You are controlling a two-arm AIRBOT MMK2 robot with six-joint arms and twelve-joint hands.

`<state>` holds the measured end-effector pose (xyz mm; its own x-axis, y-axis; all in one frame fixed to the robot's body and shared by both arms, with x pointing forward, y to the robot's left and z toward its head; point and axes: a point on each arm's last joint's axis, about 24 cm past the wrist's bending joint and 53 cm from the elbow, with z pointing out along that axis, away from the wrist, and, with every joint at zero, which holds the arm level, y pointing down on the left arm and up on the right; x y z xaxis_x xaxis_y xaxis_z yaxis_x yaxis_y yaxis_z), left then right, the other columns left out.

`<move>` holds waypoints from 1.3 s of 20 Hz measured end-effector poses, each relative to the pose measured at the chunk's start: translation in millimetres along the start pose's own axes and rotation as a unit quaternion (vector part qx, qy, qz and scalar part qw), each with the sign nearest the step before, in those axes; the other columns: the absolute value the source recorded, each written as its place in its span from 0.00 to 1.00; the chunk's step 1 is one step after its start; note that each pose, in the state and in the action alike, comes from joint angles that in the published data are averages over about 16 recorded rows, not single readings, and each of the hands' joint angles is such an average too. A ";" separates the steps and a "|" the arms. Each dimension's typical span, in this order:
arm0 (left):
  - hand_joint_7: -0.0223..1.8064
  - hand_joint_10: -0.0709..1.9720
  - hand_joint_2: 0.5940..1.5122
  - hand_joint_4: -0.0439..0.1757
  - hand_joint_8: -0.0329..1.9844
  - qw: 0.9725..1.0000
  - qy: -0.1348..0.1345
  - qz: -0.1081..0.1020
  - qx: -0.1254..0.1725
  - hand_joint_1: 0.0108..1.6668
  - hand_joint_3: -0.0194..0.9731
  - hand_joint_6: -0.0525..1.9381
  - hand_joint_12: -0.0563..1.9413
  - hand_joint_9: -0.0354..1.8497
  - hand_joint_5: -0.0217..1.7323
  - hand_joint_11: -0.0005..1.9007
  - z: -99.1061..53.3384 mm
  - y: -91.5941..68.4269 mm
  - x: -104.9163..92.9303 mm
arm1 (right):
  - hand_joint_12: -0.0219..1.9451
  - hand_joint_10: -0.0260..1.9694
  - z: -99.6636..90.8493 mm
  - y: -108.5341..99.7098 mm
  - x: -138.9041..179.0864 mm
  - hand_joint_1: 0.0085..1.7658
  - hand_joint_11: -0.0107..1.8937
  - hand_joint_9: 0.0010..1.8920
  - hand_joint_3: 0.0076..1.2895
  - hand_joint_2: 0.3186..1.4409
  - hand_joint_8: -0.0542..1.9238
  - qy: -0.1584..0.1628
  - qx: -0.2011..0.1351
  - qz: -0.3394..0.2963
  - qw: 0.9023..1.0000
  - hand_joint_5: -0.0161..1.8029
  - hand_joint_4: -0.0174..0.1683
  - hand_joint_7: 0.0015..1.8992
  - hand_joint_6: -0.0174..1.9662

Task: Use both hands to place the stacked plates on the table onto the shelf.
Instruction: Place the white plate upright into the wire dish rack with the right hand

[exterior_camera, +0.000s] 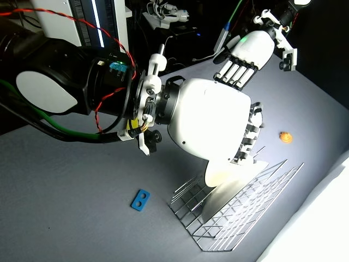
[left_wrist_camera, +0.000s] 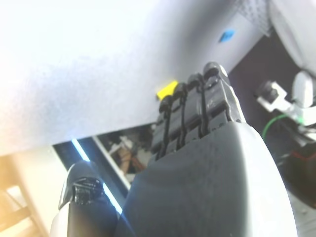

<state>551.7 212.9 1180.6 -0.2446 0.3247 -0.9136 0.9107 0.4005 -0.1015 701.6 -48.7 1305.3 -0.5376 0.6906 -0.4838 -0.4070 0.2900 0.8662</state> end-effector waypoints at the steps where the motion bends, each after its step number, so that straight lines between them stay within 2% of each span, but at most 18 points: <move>1: 0.05 0.04 0.57 0.19 0.02 1.000 0.001 -0.001 0.000 0.01 0.03 0.03 0.03 0.04 0.04 0.01 -0.2 0.1 0.7 | 0.64 0.31 1.2 -1.4 0.3 0.69 0.37 0.56 0.00 0.69 0.56 0.000 0.002 0.000 1.000 0.45 0.04 0.52 0.57; 12: 0.05 0.04 0.58 0.19 0.02 1.000 0.009 -0.026 -0.001 0.01 0.03 0.03 0.03 0.03 0.04 0.01 -1.9 2.3 9.6 | 0.61 0.32 12.4 -13.2 2.1 0.69 0.39 0.56 0.00 0.69 0.56 -0.001 0.015 -0.004 1.000 0.45 0.04 0.51 0.54; 14: 0.05 0.04 0.58 0.19 0.02 0.999 0.009 -0.031 -0.001 0.01 0.03 0.03 0.03 0.03 0.05 0.01 -1.7 2.0 10.6 | 0.61 0.35 13.8 -15.7 2.8 0.69 0.39 0.55 0.00 0.69 0.56 -0.001 0.016 -0.008 1.000 0.45 0.04 0.51 0.54; 26: 0.05 0.04 0.58 0.19 0.02 0.999 0.003 -0.043 0.010 0.00 0.03 0.03 0.03 0.03 0.05 0.01 3.6 -8.1 8.8 | 0.68 0.41 14.3 -34.6 6.4 0.68 0.36 0.51 0.00 0.69 0.60 -0.002 0.025 -0.038 0.999 0.43 0.04 0.48 0.58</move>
<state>543.4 209.4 1172.0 -0.3239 0.2952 -0.8989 0.8925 0.4105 -0.1868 722.7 -44.9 1274.0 -0.5038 0.6675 -0.5482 -0.4085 0.3751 0.8321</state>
